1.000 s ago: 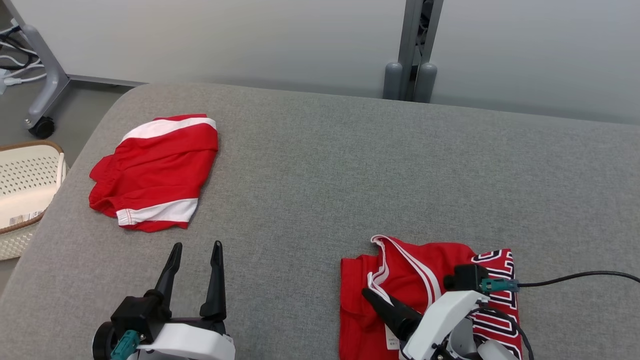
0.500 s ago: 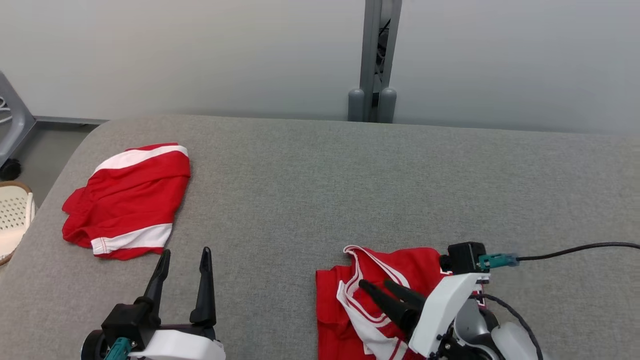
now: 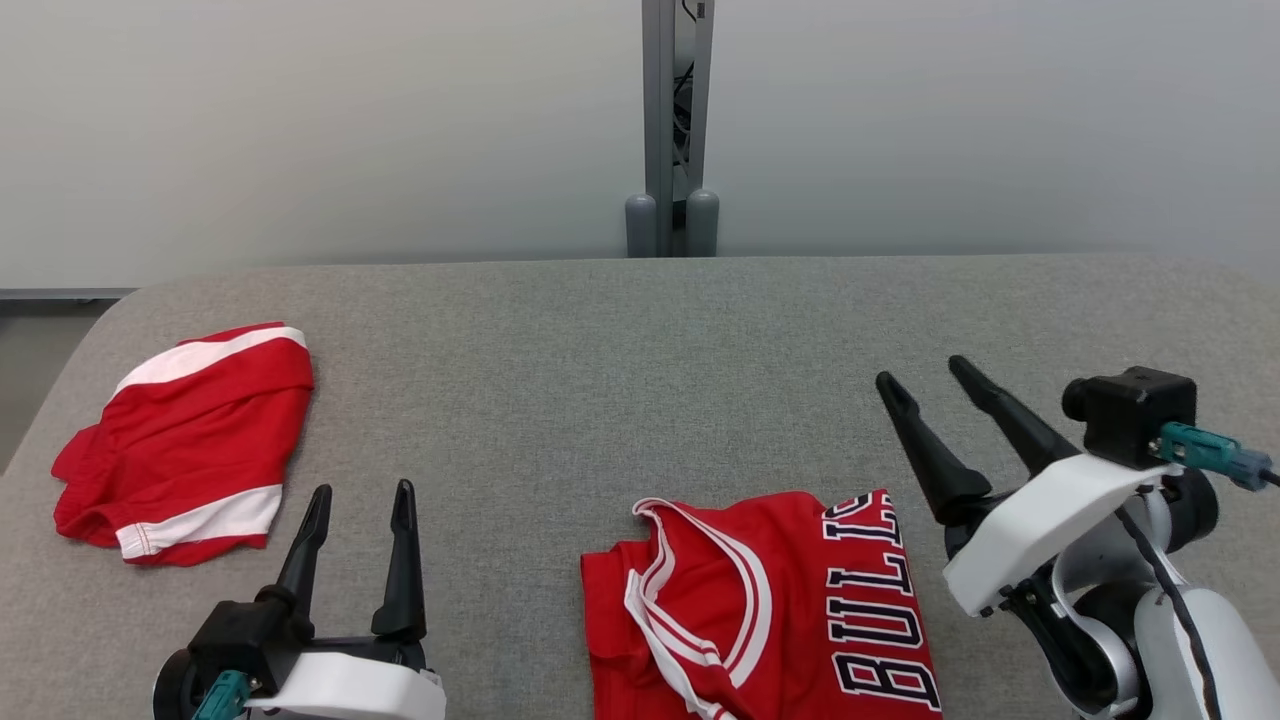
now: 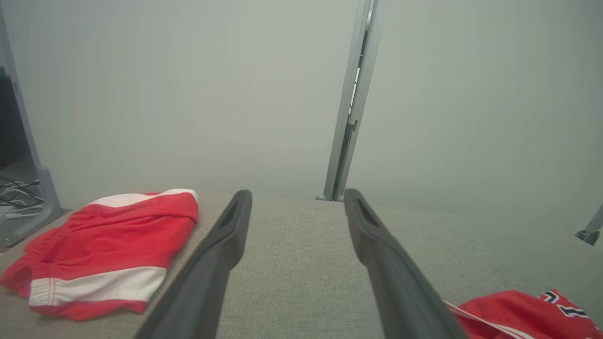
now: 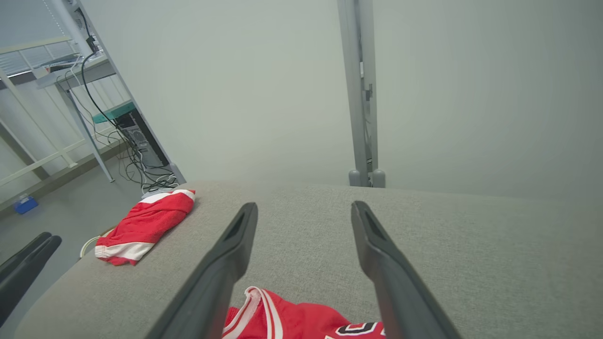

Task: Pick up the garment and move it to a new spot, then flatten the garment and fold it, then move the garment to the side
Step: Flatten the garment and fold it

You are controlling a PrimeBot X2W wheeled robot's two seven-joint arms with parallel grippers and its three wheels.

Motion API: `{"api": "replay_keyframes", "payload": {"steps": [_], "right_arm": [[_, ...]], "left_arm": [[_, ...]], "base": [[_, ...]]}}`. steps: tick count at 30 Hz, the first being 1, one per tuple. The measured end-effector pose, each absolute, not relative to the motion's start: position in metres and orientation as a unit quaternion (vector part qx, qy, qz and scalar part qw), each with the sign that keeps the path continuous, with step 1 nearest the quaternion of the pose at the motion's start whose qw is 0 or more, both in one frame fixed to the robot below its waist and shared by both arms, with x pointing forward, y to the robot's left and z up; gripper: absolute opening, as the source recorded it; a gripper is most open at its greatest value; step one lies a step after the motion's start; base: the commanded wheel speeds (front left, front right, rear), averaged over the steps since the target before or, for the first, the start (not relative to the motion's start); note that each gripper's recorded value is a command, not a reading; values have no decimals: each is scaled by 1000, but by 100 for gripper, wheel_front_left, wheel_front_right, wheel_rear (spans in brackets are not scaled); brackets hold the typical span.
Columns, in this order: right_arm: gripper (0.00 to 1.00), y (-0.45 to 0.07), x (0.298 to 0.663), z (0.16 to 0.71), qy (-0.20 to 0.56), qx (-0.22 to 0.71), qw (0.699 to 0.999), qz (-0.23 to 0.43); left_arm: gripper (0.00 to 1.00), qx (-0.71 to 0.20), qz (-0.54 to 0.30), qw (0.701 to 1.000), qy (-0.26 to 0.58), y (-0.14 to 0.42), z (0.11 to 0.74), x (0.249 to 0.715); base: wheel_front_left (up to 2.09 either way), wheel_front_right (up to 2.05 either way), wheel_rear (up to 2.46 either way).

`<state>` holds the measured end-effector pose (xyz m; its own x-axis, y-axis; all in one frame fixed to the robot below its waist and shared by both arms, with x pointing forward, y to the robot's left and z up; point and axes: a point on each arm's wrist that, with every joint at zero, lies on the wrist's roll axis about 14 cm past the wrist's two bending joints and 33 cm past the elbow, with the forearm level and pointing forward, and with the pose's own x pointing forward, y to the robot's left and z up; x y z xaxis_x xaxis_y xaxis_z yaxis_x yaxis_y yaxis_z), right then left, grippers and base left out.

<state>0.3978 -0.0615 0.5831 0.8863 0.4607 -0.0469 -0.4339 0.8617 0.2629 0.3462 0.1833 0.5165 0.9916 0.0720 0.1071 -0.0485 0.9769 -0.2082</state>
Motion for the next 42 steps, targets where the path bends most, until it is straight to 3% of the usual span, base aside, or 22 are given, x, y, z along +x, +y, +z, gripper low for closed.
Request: {"api": "replay_keyframes", "payload": {"steps": [6, 13, 33, 34, 35, 42], "right_arm": [[100, -111, 401, 585, -28, 60, 986, 151], [100, -154, 390, 553, -67, 47, 993, 87], [100, -149, 386, 515, -49, 23, 995, 88], [42, -145, 386, 515, -49, 22, 994, 95], [0, -140, 386, 514, -48, 20, 993, 103], [0, -86, 383, 500, -26, 32, 982, 186]], "left_arm": [[100, -108, 17, 992, -58, 175, 518, 355], [100, -106, 5, 993, -58, 168, 519, 361], [100, -96, 5, 994, -47, 168, 511, 349], [100, -96, 5, 994, -46, 168, 511, 349], [100, -96, 5, 994, -45, 168, 510, 348], [100, -94, 15, 995, -38, 174, 505, 351]], "base": [[0, 0, 0], [0, 0, 0], [0, 0, 0], [0, 0, 0], [0, 0, 0], [0, 0, 0]]}}
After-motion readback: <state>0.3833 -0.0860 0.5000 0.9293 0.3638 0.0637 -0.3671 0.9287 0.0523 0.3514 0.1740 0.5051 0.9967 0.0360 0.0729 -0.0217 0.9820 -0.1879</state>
